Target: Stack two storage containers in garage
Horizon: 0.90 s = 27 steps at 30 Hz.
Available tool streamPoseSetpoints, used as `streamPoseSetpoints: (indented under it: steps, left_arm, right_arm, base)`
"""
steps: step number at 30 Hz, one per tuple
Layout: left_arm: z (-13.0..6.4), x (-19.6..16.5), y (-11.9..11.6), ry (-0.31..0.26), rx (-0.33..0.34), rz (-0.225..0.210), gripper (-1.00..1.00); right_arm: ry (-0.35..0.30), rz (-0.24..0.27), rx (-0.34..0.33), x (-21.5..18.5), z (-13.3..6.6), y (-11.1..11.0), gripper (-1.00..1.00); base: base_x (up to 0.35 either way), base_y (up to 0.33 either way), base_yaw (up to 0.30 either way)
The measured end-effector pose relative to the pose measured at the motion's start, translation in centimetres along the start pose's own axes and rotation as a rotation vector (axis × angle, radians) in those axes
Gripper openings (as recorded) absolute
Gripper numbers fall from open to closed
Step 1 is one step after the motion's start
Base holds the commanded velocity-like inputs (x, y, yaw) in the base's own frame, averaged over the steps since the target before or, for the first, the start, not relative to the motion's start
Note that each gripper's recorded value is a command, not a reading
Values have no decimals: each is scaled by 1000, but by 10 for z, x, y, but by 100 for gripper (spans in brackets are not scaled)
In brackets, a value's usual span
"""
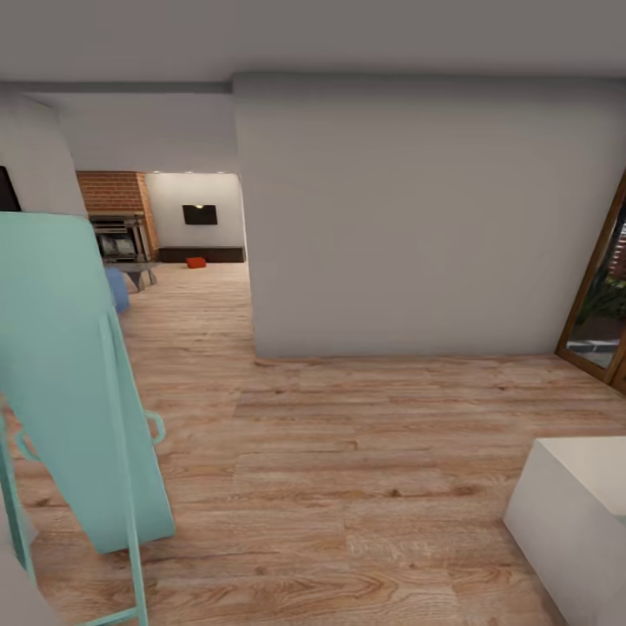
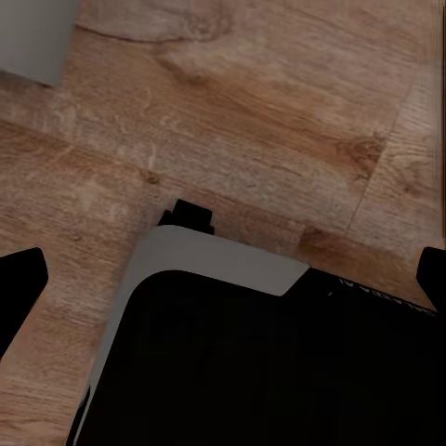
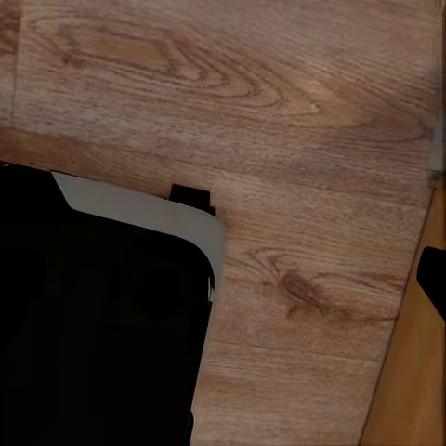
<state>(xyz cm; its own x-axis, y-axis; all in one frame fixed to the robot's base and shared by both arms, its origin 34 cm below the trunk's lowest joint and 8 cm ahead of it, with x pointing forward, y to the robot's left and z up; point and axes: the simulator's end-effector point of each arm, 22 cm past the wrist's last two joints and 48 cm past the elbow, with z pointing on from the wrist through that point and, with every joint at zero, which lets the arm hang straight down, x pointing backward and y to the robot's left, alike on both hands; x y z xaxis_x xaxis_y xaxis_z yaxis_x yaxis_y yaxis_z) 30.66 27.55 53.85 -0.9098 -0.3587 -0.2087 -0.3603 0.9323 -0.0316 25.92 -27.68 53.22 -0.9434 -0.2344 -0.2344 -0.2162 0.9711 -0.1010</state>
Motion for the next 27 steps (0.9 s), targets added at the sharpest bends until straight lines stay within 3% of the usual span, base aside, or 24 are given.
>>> streamPoseSetpoints:
  steps: [27]
  left_arm:
    - [0,-1,0,-5,0,0,100]
  right_arm:
    - [0,4,1,0,0,-1,100]
  base:
    - [325,0,0]
